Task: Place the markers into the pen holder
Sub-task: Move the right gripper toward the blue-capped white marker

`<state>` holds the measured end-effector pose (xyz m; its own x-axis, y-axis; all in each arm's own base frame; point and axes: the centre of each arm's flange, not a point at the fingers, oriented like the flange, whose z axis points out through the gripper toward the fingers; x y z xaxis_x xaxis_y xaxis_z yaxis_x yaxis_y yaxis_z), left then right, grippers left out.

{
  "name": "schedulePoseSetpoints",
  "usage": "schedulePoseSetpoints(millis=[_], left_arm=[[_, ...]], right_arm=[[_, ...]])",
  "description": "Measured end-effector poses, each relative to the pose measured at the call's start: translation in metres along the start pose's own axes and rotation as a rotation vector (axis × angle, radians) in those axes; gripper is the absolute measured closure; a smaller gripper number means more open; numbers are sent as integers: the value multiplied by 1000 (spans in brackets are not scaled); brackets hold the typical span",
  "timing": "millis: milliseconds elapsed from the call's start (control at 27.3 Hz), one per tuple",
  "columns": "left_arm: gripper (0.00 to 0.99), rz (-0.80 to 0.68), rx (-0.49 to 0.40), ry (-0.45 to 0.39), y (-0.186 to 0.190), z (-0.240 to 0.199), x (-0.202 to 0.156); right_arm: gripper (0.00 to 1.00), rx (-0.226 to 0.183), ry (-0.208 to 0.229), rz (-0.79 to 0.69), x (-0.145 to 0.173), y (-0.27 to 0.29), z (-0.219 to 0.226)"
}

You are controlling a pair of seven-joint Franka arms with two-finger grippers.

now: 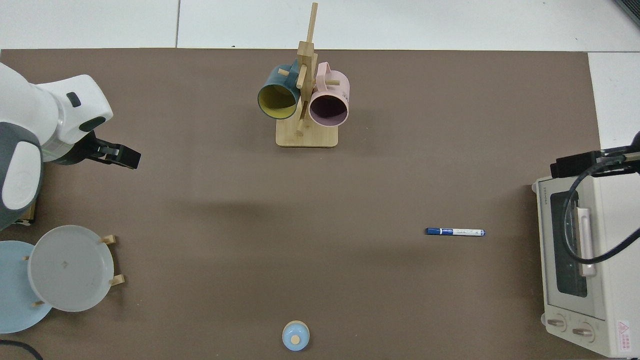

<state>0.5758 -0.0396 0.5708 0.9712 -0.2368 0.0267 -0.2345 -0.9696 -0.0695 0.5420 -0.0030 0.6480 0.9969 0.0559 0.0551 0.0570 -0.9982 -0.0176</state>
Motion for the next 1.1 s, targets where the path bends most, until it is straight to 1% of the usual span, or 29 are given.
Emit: schedulePoseSetpoints(millis=[146,330,513,915,1099], left_arm=[[0,-3,-2,22,3,-13,-23],[0,-20,-22,23,5,-1,-40],[0,-50,-59,7,6,10,-42],[0,-60,-70,7,6,10,-43],[0,-60,-70,6,6,10,-43]], right_arm=[[0,0,-4,0,-1,0,2],[0,1,-10,0,-3,0,4],[0,1,-5,0,-5,0,1],[0,2,-9,-4,-10,-3,-4],[0,2,-14,13,-12,5,-2]])
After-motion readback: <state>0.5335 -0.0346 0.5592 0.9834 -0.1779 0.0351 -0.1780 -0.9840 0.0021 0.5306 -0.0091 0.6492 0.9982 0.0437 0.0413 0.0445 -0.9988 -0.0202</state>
